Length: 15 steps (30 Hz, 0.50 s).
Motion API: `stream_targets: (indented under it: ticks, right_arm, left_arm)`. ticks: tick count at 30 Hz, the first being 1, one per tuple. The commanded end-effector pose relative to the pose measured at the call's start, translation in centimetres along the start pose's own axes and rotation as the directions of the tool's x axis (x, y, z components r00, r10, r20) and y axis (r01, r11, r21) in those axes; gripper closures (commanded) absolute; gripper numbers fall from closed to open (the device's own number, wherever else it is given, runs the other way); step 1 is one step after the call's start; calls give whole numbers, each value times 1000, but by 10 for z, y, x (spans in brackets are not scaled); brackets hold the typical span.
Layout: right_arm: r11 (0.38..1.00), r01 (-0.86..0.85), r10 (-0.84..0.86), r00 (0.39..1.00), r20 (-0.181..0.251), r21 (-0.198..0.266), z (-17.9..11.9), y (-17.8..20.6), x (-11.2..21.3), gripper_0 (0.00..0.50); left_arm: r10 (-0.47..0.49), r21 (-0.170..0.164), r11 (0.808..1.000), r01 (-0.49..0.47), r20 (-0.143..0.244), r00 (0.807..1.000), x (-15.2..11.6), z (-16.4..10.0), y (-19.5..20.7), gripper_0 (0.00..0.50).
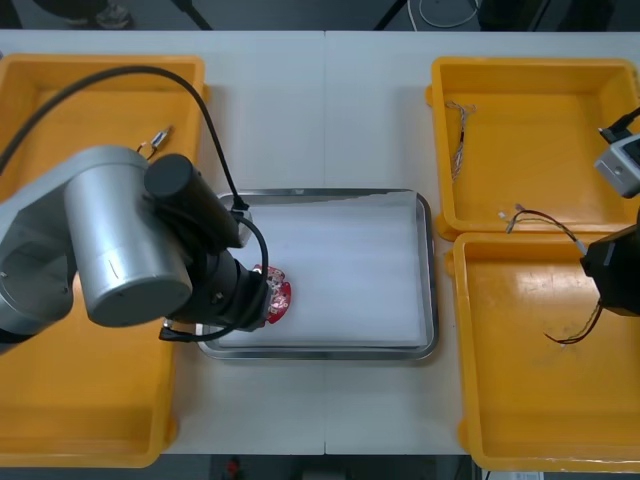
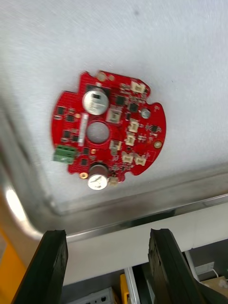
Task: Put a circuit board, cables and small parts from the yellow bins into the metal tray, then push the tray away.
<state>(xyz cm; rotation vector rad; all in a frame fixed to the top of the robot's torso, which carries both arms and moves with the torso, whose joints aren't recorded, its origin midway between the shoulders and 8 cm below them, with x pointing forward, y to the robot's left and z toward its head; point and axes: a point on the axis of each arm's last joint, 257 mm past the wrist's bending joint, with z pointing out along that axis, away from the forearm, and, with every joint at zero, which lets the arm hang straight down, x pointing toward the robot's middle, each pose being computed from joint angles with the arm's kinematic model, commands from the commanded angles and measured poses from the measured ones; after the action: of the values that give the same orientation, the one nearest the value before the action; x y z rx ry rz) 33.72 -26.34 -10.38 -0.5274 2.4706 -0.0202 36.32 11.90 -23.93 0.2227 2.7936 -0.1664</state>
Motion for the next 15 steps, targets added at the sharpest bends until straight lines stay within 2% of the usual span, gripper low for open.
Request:
stream_targets:
  ticks: [1,6,9,12,15]
  right_arm:
    - [972,236,-236,971,27,10,-6,28,-26,500]
    - [940,340,-340,940,23,-21,1,54,-44,500]
    - [918,395,-394,919,30,-42,4,72,-58,500]
    - [892,446,-444,895,38,-75,9,95,-71,500]
    - [868,486,-484,874,44,-103,15,117,-81,500]
  left_arm:
    - [-51,-19,998,53,78,996,-40,-54,16,0]
    - [-125,-45,990,130,99,987,-62,-83,37,0]
    - [-182,-32,982,187,121,976,-83,-96,46,0]
    - [-255,-24,965,261,135,957,-102,-103,60,0]
    - [-337,-20,939,343,143,931,-119,-108,79,0]
